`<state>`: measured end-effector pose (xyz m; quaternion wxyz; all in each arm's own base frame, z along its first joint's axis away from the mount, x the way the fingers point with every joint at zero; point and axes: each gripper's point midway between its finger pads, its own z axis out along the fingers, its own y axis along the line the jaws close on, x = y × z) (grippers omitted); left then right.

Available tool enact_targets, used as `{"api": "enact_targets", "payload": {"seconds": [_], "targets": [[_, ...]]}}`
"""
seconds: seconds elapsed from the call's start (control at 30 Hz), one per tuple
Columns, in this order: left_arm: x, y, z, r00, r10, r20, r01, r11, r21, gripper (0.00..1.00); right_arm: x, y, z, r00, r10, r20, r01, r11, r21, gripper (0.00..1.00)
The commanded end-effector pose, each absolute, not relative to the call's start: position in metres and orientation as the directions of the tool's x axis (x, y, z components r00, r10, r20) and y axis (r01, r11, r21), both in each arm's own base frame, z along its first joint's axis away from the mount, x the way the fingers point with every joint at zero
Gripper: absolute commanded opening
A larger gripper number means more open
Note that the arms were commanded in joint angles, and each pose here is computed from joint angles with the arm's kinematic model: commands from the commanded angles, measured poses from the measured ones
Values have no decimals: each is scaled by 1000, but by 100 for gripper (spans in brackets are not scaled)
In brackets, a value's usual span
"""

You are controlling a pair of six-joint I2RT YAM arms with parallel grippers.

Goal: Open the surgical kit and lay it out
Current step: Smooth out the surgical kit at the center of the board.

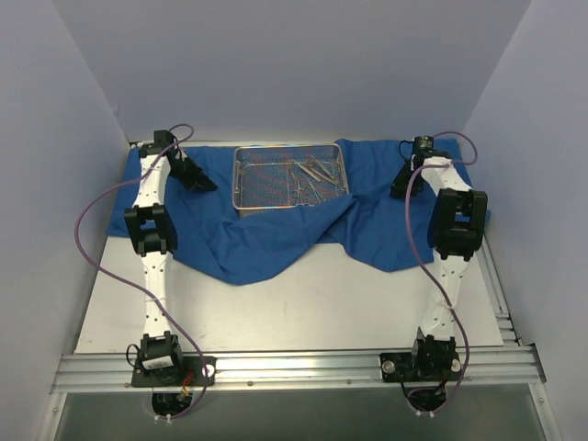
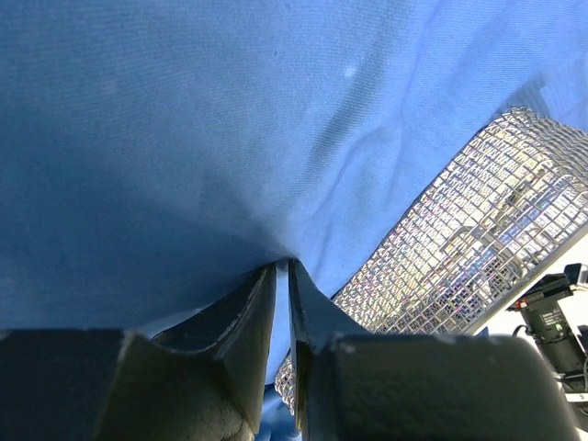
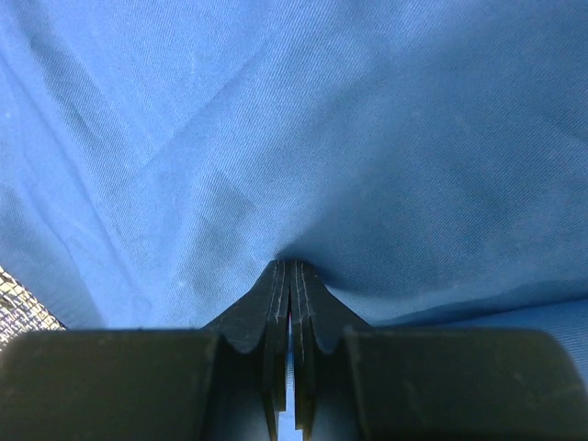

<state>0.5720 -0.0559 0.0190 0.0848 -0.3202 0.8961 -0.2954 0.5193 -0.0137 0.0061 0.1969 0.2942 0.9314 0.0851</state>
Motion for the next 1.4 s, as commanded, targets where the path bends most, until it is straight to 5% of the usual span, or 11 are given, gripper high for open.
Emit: {"api": "enact_targets", "payload": {"seconds": [0.0, 0.4, 0.67, 0.83, 0.93, 1.37], "targets": [[575, -34, -41, -775, -632, -16, -542, 678, -496, 24, 417, -53, -84, -804, 590, -69, 594, 802, -60, 0], [598, -12, -19, -735, -673, -79, -525, 640, -561, 24, 395, -46, -81, -797, 603, -25, 604, 797, -24, 0], [619, -4, 54, -714, -671, -200, -420, 639, -645, 27, 482, -32, -32, -827, 533, -180, 514, 846, 141, 9], [610, 15, 120, -637, -691, -342, -437, 689, -578, 33, 549, -30, 62, -790, 488, -369, 434, 872, 224, 30], [588, 36, 126, -622, -691, -370, -510, 715, -478, 34, 546, -39, 88, -771, 490, -407, 444, 871, 210, 41], [550, 48, 30, -747, -640, -180, -560, 752, -347, 28, 491, -47, 60, -789, 513, -338, 487, 857, 165, 22]]}}
